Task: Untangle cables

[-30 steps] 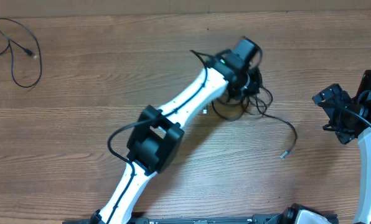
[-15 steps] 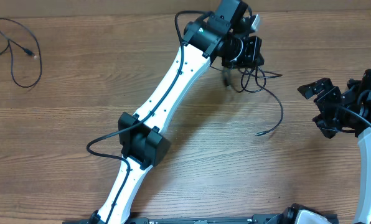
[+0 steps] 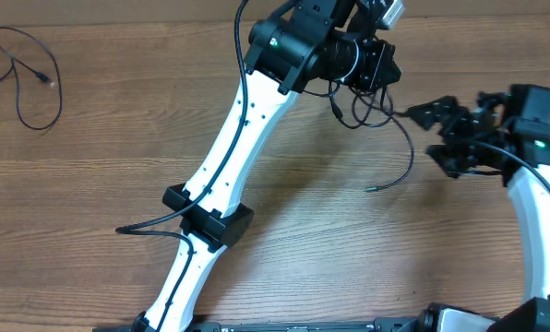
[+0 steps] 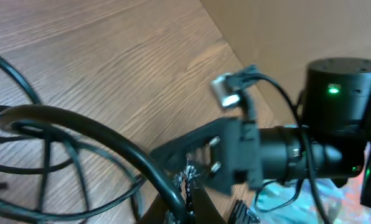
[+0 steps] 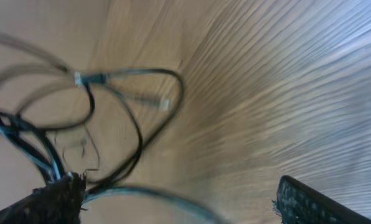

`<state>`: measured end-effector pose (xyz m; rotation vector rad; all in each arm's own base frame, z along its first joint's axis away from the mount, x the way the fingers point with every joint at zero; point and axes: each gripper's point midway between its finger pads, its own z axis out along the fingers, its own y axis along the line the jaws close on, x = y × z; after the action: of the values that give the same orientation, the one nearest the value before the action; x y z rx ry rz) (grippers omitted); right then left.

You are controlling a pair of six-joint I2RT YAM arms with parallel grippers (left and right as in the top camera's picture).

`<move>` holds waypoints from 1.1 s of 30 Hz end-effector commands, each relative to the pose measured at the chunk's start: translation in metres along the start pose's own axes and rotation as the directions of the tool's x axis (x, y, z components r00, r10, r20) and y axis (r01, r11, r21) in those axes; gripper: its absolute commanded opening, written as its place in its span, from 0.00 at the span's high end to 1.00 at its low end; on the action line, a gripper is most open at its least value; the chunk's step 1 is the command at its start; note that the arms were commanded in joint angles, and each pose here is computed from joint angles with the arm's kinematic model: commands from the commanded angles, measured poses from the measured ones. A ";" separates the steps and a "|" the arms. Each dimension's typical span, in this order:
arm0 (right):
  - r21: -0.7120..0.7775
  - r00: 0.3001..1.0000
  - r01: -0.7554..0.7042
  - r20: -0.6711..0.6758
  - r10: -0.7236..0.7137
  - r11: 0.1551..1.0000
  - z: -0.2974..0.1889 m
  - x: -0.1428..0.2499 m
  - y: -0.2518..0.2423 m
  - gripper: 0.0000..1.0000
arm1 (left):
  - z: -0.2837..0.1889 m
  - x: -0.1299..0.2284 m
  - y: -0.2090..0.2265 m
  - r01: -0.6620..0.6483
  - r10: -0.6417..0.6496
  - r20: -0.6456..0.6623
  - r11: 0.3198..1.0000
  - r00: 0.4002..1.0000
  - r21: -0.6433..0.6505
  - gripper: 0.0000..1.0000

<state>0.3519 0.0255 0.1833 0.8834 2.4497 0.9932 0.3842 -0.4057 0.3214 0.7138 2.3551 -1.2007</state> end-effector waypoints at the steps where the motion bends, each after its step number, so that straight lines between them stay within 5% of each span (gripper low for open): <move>1: -0.025 0.996 0.047 -0.073 -0.049 0.999 0.014 0.021 0.015 0.14 | -0.003 -0.001 -0.018 -0.075 0.075 0.012 0.997 0.997 0.037 0.96; 4: -0.011 0.994 0.084 -0.068 -0.085 0.996 0.021 0.025 0.020 0.36 | -0.014 -0.005 -0.029 -0.081 0.079 0.038 0.994 0.996 0.068 0.96; 10: 0.023 0.980 -0.163 -0.110 0.165 0.986 0.024 0.035 0.017 0.31 | -0.040 -0.018 -0.055 -0.153 0.142 0.122 0.984 0.982 0.092 0.96; 19: 0.100 0.846 -0.503 -0.145 0.513 0.858 0.026 0.051 0.008 0.37 | -0.045 -0.040 -0.061 -0.167 0.145 0.214 0.982 0.966 0.088 0.96; 33: -0.013 0.796 -0.573 -0.245 0.553 0.820 0.025 0.047 0.042 0.49 | -0.044 -0.039 -0.057 -0.247 0.232 0.213 0.968 0.949 0.046 0.96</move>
<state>0.3480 0.0860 0.1895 1.5926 2.3343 1.4005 0.3804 -0.4129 0.3865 0.7711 2.0801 -1.2367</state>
